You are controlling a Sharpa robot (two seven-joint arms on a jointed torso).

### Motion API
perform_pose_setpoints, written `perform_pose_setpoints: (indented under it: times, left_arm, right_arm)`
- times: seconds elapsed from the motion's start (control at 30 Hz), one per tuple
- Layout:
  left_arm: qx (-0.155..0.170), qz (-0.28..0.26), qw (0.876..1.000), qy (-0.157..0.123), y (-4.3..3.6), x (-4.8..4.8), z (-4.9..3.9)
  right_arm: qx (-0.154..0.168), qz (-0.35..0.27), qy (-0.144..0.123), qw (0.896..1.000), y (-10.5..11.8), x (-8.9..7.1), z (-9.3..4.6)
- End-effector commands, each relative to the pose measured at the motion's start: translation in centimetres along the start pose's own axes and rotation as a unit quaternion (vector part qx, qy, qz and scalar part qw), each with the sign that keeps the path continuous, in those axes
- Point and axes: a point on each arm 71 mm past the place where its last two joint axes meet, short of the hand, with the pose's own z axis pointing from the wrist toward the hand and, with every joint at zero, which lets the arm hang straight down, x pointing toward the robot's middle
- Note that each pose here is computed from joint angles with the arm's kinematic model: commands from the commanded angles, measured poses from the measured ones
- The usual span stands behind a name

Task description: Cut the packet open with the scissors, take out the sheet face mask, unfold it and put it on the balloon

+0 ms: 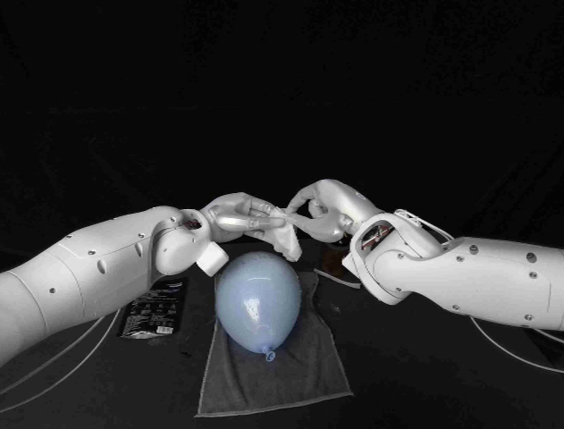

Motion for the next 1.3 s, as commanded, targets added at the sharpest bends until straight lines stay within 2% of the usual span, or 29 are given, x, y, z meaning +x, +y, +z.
perform_pose_setpoints:
  times: [0.03, 0.27, 0.5, 0.97, 1.1, 1.3]
  left_arm:
    - [0.012, -0.004, 1.000, 0.016, -0.43, 0.51, 0.23]
    - [0.011, -0.004, 1.000, 0.014, -0.41, 0.45, 0.20]
    - [0.010, -0.004, 1.000, 0.009, -0.38, 0.27, 0.12]
    - [0.003, 0.012, 1.000, -0.010, -0.36, -0.75, -0.41]
    - [-0.004, 0.041, 0.999, -0.015, -0.70, -1.21, -0.62]
    - [-0.013, 0.087, 0.996, -0.025, -1.76, -1.94, -0.82]
  right_arm:
    - [0.000, -0.003, -0.001, 1.000, -0.1, 0.1, 0.0]
    - [0.004, 0.000, -0.010, 1.000, -0.3, -0.2, -0.1]
    - [0.022, 0.016, -0.024, 0.999, -1.0, -0.6, -0.2]
    - [0.092, 0.085, -0.042, 0.991, -3.5, -1.8, -0.6]
    - [0.105, 0.099, -0.046, 0.988, -4.0, -2.1, -0.5]
    - [0.117, 0.113, -0.048, 0.986, -4.5, -2.5, -0.4]
